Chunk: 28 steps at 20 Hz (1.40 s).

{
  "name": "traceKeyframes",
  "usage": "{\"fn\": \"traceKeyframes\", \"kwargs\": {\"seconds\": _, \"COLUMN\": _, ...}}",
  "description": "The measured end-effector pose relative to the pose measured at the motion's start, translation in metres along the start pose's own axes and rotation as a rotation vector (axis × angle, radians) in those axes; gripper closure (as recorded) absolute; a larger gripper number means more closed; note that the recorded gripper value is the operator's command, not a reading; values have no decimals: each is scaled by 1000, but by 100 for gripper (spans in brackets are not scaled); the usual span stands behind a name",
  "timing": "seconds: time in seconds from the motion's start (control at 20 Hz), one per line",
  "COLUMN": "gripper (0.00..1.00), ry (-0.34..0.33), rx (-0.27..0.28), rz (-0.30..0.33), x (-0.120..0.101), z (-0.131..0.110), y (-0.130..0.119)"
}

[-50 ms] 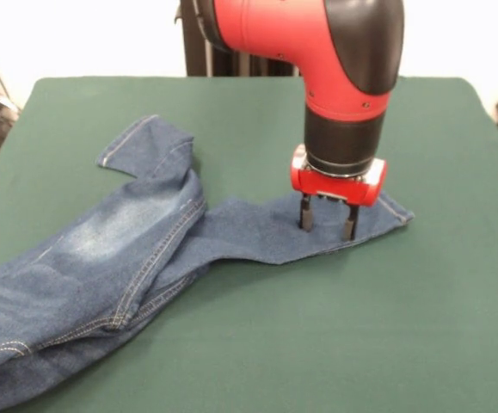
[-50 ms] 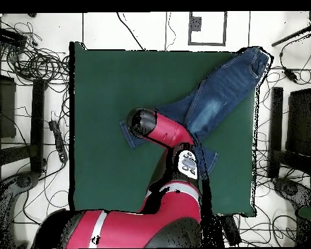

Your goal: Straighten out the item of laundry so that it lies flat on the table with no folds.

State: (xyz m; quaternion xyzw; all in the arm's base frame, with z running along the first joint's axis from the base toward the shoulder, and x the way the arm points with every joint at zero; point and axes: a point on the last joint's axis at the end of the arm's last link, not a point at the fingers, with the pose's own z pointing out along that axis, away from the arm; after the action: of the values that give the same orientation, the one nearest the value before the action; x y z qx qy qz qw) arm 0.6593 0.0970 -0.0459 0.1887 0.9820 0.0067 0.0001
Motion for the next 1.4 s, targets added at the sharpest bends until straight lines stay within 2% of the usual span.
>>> {"fn": "traceKeyframes", "kwargs": {"seconds": 0.05, "gripper": 0, "ry": 0, "rx": 0, "rz": 0, "x": 0, "z": 0, "y": 0}}
{"fn": "traceKeyframes", "kwargs": {"seconds": 0.1, "gripper": 100, "ry": 0, "rx": 0, "rz": 0, "x": 0, "z": 0, "y": 0}}
{"fn": "traceKeyframes", "kwargs": {"seconds": 0.9, "gripper": 100, "ry": -1, "rx": 2, "rz": -2, "x": 1, "z": 0, "y": 1}}
{"fn": "traceKeyframes", "kwargs": {"seconds": 1.4, "gripper": 100, "ry": -19, "rx": 32, "rz": -29, "x": 4, "z": -1, "y": 9}}
